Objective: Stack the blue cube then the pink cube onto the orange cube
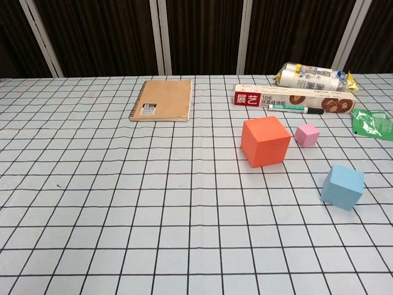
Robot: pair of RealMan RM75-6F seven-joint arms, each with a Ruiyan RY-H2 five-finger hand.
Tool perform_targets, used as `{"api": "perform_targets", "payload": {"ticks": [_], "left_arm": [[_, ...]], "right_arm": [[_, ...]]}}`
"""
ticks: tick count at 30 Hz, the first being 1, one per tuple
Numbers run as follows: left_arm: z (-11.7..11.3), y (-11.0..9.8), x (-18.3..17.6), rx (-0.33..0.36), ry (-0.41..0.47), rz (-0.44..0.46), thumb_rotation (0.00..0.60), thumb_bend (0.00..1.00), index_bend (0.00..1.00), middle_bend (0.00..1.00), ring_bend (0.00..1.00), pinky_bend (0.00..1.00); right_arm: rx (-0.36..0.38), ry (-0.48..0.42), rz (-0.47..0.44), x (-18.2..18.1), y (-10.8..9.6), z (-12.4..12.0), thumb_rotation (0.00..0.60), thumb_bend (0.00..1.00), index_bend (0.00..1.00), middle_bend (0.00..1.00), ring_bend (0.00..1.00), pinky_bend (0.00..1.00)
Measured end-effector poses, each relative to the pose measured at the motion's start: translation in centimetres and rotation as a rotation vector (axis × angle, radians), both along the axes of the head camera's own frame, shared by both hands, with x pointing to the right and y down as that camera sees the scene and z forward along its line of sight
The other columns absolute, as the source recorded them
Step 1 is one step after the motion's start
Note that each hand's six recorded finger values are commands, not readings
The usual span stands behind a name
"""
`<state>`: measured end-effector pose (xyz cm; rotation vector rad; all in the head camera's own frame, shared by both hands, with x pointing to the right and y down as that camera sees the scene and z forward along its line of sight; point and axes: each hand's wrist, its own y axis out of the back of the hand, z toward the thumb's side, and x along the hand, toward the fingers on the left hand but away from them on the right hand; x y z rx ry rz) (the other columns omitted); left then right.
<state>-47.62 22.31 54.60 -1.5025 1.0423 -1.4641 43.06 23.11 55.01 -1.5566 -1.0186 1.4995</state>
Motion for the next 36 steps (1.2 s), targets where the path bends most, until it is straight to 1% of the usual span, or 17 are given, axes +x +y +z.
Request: {"api": "perform_targets", "payload": {"ticks": [9,17,22,26,33,36], "left_arm": [[-0.2,0.0,0.2,0.011,0.003,0.003,0.6,0.11,0.05,0.0,0.0,0.0],[-0.1,0.1,0.2,0.006,-0.004,0.004,0.6,0.11,0.05,0.0,0.0,0.0],[0.1,0.1,0.3,-0.005,0.0,0.006,0.6,0.11,0.05,0.0,0.0,0.0],[-0.2,0.2,0.5,0.01,0.003,0.013,0.6,0.11,0.05,0.0,0.0,0.0],[0.2,0.1,0.5,-0.007,-0.003,0.008,0.6,0.11,0.05,0.0,0.0,0.0],[0.3,0.2,0.5,-0.011,0.0,0.011,0.6,0.11,0.05,0.0,0.0,0.0]], "right_arm": [[-0.005,0.001,-0.005,-0.1,0.1,0.1,0.6,0.17,0.0,0.05,0.0,0.01],[0.0,-0.005,0.001,0.0,0.0,-0.1,0.6,0.17,0.0,0.05,0.0,0.01],[-0.018,-0.006,-0.002,-0.1,0.3,0.2,0.6,0.17,0.01,0.05,0.0,0.01],[-0.027,-0.026,-0.003,-0.2,0.3,0.3,0.6,0.17,0.01,0.05,0.0,0.01],[-0.049,-0.078,0.005,-0.8,0.5,0.4,0.6,0.17,0.02,0.05,0.0,0.01],[-0.057,-0.111,0.001,-1.4,0.5,0.6,0.6,0.17,0.02,0.04,0.0,0.0]]}}
